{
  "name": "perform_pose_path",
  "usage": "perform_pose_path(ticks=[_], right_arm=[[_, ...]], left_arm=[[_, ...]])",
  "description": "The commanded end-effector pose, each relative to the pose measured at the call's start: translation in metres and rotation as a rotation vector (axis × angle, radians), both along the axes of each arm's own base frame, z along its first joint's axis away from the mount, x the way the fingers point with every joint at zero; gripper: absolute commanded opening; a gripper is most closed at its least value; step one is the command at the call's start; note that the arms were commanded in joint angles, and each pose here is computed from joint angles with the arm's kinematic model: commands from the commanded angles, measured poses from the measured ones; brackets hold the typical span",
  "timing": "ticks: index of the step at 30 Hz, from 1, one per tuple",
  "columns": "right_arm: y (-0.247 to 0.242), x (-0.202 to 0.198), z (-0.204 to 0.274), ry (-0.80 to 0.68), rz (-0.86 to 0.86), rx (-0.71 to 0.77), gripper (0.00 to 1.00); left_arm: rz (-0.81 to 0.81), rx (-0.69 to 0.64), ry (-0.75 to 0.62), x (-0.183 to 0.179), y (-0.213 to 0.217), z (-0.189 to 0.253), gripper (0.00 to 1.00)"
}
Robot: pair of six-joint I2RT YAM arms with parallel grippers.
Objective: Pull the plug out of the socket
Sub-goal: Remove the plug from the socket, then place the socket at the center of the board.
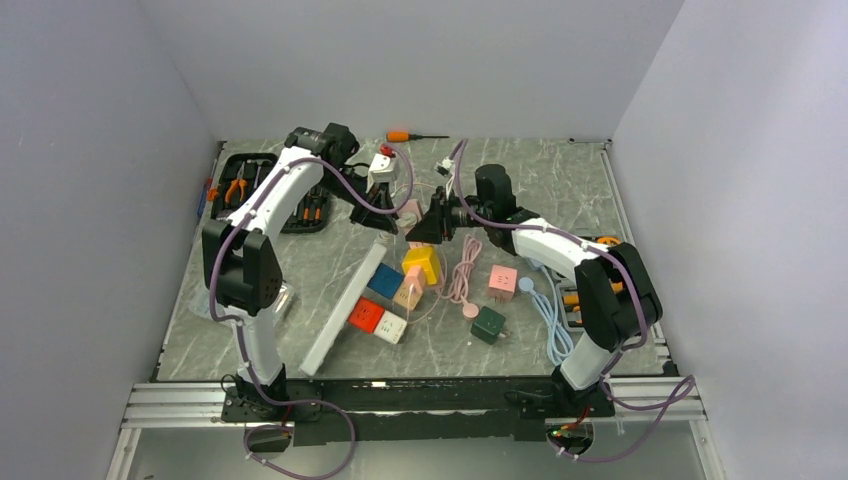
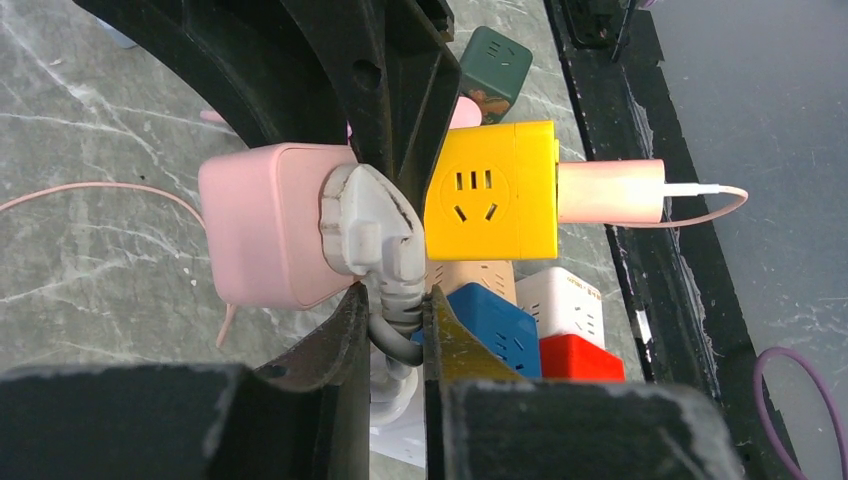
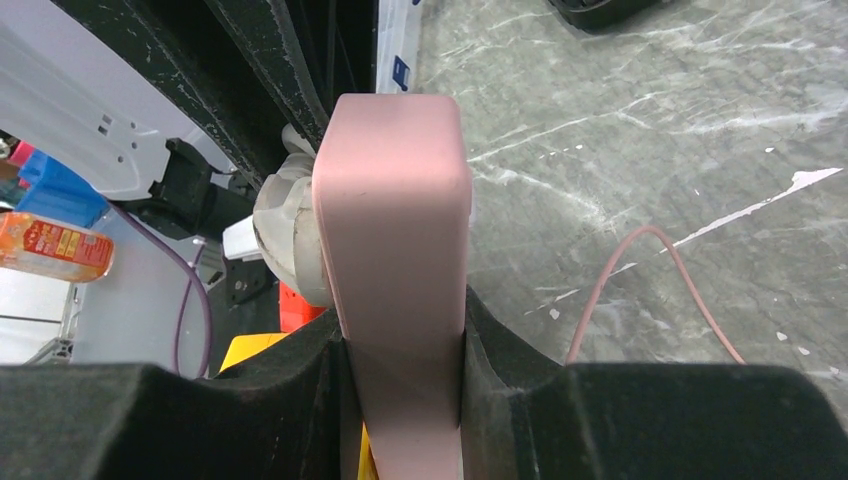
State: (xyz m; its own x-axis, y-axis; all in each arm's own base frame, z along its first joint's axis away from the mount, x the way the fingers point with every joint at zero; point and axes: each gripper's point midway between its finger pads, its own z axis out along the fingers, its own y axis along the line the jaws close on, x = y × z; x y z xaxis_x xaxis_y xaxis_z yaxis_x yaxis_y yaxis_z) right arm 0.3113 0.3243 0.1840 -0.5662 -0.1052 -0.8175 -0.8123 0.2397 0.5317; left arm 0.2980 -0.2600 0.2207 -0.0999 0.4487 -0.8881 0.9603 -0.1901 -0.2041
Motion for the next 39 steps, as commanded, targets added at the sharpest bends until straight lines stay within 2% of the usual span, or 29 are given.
perform_pose_path(ticks=[1, 7, 12, 21, 24, 29, 32, 35, 39], right_arm=[[-0.02, 0.069, 0.006, -0.094, -0.24, -0.014, 0.0], [-0.035, 0.084, 0.0, -0.03, -0.269, 0.039, 0.0], [-0.04, 0.092, -0.008, -0.017, -0.32, 0.012, 0.0], [-0.045, 0.077, -0.001, -0.023, -0.325, 0.028, 0.0], [-0.049, 0.072, 0.015, -0.035, -0.322, 0.064, 0.0], [-0.059, 0.064, 0.037, -0.054, -0.337, 0.108, 0.0], [-0.064, 0.06, 0.043, -0.065, -0.353, 0.108, 0.0], [-0.064, 0.053, 0.046, -0.053, -0.35, 0.125, 0.0], [-0.068, 0.047, 0.044, -0.03, -0.374, 0.129, 0.0]], left_arm=[[-0.122, -0.331, 0.092, -0.078, -0.026, 0.104, 0.0], [-0.142, -0.332, 0.086, -0.088, -0.027, 0.102, 0.0], [-0.151, -0.336, 0.073, -0.091, -0.028, 0.107, 0.0], [-0.127, -0.295, 0.044, -0.081, -0.023, 0.098, 0.0], [-0.073, -0.247, 0.03, -0.059, -0.013, 0.087, 0.0], [0.067, -0.065, -0.01, -0.001, 0.021, 0.046, 0.0], [0.201, 0.065, -0.013, 0.035, 0.05, 0.015, 0.0], [0.375, 0.212, -0.093, 0.079, 0.078, -0.018, 0.0], [0.547, 0.371, -0.139, 0.116, 0.114, -0.049, 0.0]])
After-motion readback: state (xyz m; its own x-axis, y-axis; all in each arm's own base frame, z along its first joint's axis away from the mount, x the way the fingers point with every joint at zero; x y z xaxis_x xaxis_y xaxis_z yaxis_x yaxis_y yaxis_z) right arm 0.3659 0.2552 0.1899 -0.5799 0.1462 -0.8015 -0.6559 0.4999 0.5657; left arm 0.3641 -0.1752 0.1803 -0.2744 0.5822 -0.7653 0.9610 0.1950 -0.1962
